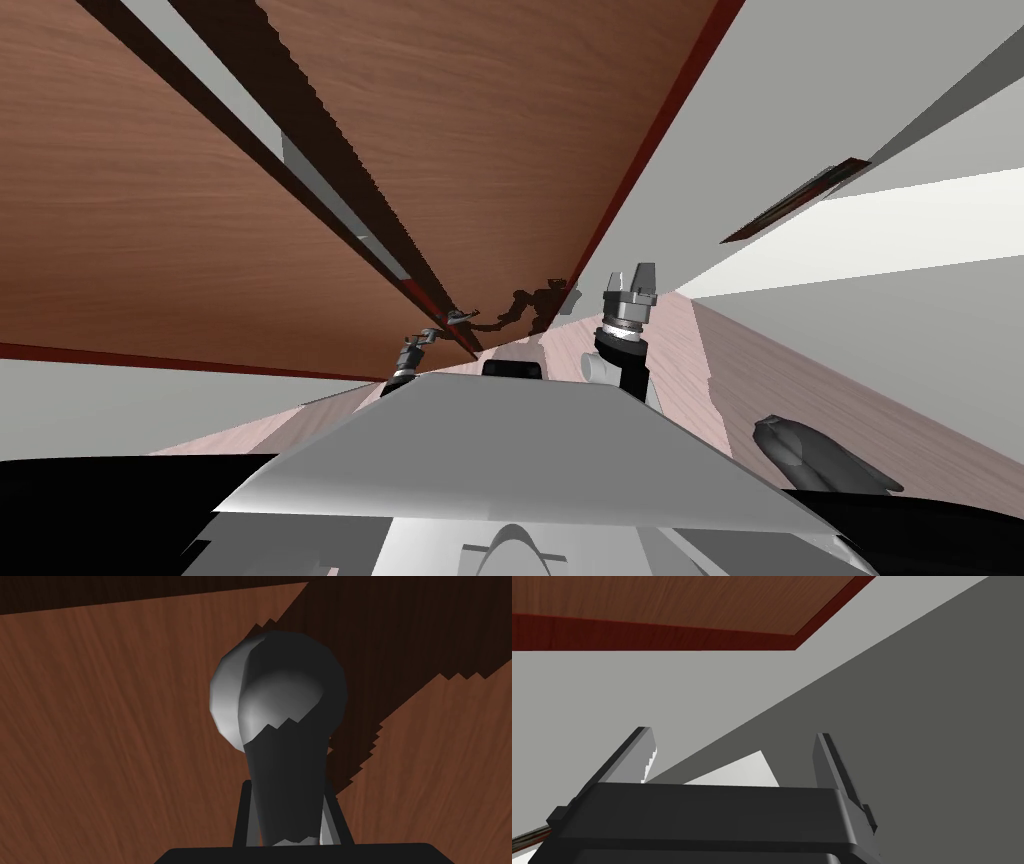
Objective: Pull the door open
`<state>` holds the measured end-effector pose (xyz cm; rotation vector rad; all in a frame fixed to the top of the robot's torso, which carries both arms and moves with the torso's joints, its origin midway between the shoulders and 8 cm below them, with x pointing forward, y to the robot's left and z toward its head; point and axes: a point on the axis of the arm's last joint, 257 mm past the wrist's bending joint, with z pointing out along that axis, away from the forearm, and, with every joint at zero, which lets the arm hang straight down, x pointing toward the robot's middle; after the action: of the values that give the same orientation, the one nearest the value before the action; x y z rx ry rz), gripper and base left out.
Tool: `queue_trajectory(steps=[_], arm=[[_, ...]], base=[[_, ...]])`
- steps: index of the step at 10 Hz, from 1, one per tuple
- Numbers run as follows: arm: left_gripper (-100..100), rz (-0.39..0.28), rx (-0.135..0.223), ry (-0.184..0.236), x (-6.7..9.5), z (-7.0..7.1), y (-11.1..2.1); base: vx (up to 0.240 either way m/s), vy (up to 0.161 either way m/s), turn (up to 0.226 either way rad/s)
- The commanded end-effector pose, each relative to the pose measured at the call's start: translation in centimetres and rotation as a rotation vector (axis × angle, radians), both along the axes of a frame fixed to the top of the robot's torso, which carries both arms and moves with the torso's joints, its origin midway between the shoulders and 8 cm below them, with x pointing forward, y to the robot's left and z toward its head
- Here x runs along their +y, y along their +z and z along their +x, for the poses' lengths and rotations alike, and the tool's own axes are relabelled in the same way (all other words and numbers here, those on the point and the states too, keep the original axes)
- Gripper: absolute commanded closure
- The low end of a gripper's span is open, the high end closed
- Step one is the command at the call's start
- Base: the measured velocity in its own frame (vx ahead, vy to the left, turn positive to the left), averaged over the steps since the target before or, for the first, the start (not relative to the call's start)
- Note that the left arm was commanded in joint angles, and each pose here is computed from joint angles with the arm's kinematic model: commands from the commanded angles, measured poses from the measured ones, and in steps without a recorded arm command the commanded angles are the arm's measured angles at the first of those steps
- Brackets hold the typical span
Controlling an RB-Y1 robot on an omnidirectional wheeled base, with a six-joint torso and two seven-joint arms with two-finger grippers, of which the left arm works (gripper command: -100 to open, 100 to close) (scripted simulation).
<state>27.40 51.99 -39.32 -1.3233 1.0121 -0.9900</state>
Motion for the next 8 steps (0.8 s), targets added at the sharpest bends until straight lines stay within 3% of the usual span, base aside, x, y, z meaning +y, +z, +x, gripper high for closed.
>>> queue_trajectory(steps=[1,4,8], arm=[[100,0.001,0.002,0.001,0.1,-0.1,0.0],[100,0.001,0.002,0.001,0.1,-0.1,0.0],[100,0.004,0.012,-0.092,-2.2,-1.8,-0.2]], base=[[-0.027,0.009,-0.023],[-0.009,0.001,-0.001],[-0.189,0.068,-0.043]])
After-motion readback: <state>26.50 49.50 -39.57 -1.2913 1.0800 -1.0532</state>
